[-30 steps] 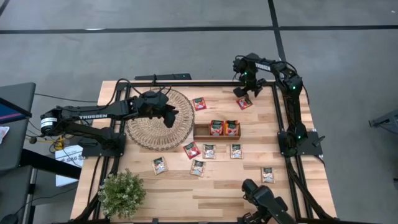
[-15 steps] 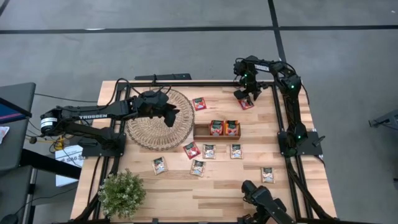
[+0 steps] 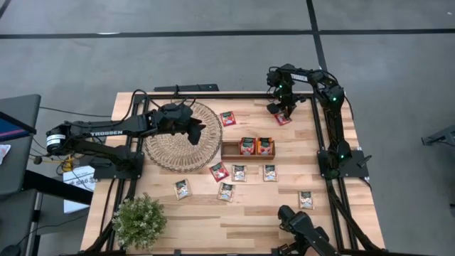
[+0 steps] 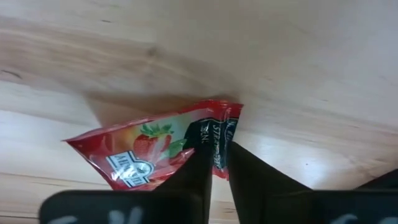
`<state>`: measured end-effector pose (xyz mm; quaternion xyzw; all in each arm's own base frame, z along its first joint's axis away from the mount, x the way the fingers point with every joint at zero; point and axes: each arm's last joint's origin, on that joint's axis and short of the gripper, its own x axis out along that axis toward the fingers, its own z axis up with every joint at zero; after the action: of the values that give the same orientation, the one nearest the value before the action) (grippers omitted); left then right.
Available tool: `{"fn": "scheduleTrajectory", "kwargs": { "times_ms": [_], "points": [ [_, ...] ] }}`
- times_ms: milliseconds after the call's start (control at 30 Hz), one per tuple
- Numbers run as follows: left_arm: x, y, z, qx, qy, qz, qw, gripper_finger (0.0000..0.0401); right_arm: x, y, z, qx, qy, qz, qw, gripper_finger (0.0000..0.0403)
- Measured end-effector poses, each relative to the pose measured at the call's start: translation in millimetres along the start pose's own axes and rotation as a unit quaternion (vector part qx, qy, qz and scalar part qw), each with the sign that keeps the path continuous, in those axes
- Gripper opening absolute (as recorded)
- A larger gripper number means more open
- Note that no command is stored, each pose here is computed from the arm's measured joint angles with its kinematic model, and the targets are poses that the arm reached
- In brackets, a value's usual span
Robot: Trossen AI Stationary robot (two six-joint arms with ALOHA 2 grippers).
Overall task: Pick & Place Tea
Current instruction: Put the red tea bag into the middle section of the wooden organizer
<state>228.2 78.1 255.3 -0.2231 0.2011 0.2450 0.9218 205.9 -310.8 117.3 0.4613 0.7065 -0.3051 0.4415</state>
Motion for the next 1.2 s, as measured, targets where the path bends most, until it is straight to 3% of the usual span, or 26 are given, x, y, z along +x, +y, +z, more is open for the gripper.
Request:
{"fn": "scheduleTrajectory", "kwargs": {
  "times_ms": [167, 333, 600, 800, 1000, 1200],
  "points": [
    [0.0, 0.0, 0.0, 0.0, 0.0, 0.0, 1.0, 0.0142, 0.2, -0.4, -0.1, 0.0, 0.001, -0.003, 1.0, 0.0007],
    [0.0, 0.0, 0.1, 0.0, 0.0, 0.0, 1.0, 0.0142, 0.2, -0.7, -0.4, 0.002, 0.002, -0.011, 1.0, 0.0005],
    [0.0, 0.0, 0.0, 0.0, 0.0, 0.0, 1.0, 0.0142, -16.1, 8.6, -1.6, -0.029, -0.006, -0.102, 0.994, 0.0],
    [0.0, 0.0, -0.1, 0.001, 0.0, 0.0, 1.0, 0.0142, -41.7, 31.2, -7.2, -0.066, -0.025, -0.119, 0.99, 0.0],
    [0.0, 0.0, 0.0, 0.002, 0.0, 0.0, 1.0, 0.0142, -74.0, 60.5, -18.0, -0.108, -0.077, -0.179, 0.975, 0.0],
    [0.0, 0.0, -0.1, 0.002, 0.0, 0.0, 1.0, 0.0142, -103.7, 89.8, -37.7, -0.149, -0.141, -0.18, 0.962, 0.0]
  ]
}}
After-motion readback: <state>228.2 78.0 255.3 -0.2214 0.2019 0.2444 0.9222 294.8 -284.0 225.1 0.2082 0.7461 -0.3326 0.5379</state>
